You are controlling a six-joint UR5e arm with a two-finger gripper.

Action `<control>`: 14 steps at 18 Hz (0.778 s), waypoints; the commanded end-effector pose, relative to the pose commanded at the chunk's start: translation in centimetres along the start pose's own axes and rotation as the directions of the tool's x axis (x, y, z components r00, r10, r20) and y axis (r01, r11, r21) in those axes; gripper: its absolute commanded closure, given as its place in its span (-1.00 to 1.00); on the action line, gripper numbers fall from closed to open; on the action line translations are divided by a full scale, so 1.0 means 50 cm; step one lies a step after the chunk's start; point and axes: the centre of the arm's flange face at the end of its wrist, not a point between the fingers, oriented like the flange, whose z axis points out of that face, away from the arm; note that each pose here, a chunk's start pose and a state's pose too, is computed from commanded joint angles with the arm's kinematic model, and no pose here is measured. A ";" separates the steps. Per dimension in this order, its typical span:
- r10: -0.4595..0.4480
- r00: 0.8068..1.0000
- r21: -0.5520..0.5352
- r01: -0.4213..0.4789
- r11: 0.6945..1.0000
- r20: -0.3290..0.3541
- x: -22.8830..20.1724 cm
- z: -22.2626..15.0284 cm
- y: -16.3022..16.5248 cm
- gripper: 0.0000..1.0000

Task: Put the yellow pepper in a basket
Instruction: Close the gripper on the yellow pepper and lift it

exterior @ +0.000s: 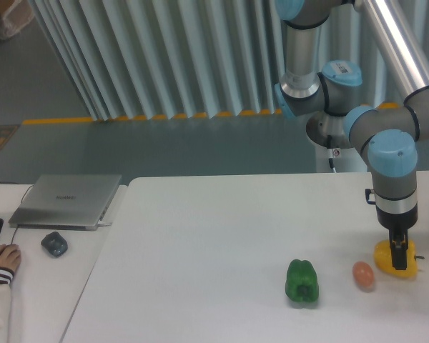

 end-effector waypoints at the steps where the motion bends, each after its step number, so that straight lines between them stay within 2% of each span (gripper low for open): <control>1: 0.000 1.000 -0.003 0.000 1.000 -0.005 0.000 0.004 0.001 -1.00; 4: 0.001 0.999 -0.037 -0.003 0.999 -0.032 0.005 0.014 0.004 -1.00; 9: -0.008 0.999 -0.038 0.007 0.999 -0.031 0.004 0.014 0.003 -1.00; 11: -0.028 0.999 -0.038 0.026 0.999 -0.031 0.003 0.015 0.005 -0.62; 12: -0.043 0.999 -0.039 0.042 0.998 -0.030 0.003 0.015 0.005 -0.28; 14: -0.079 0.997 -0.042 0.078 0.996 -0.023 0.001 0.008 0.005 0.06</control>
